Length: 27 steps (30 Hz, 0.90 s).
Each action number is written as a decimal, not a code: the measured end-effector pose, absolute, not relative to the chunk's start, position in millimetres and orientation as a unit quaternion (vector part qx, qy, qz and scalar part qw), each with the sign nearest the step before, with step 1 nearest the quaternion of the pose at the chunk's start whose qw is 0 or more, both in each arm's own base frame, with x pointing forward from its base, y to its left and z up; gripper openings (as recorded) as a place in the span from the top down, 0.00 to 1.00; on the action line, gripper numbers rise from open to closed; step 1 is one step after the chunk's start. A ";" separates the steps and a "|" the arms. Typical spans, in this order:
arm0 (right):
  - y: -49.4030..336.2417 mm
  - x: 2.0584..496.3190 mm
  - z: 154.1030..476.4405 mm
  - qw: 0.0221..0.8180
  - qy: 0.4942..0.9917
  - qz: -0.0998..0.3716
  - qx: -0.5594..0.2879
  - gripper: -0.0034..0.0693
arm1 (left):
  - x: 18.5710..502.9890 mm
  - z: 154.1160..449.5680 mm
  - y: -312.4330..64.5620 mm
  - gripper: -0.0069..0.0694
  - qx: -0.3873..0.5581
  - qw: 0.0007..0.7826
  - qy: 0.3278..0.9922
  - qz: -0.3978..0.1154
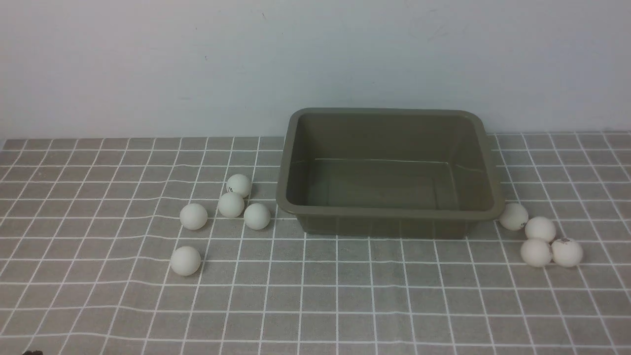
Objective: Put the table tennis balls into the box on the grey coffee tablecloth.
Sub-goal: 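Reach for and grasp a ping pong ball on the table beside the basket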
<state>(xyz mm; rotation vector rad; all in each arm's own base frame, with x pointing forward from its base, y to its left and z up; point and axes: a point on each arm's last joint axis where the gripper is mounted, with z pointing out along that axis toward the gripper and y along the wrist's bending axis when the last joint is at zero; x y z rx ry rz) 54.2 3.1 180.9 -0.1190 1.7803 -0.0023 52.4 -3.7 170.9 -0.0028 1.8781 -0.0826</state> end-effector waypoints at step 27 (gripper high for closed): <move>3.1 54.2 180.9 0.628 0.777 -0.001 -0.052 0.97 | 53.5 174.4 -3.9 0.92 -0.013 0.606 0.794 -0.046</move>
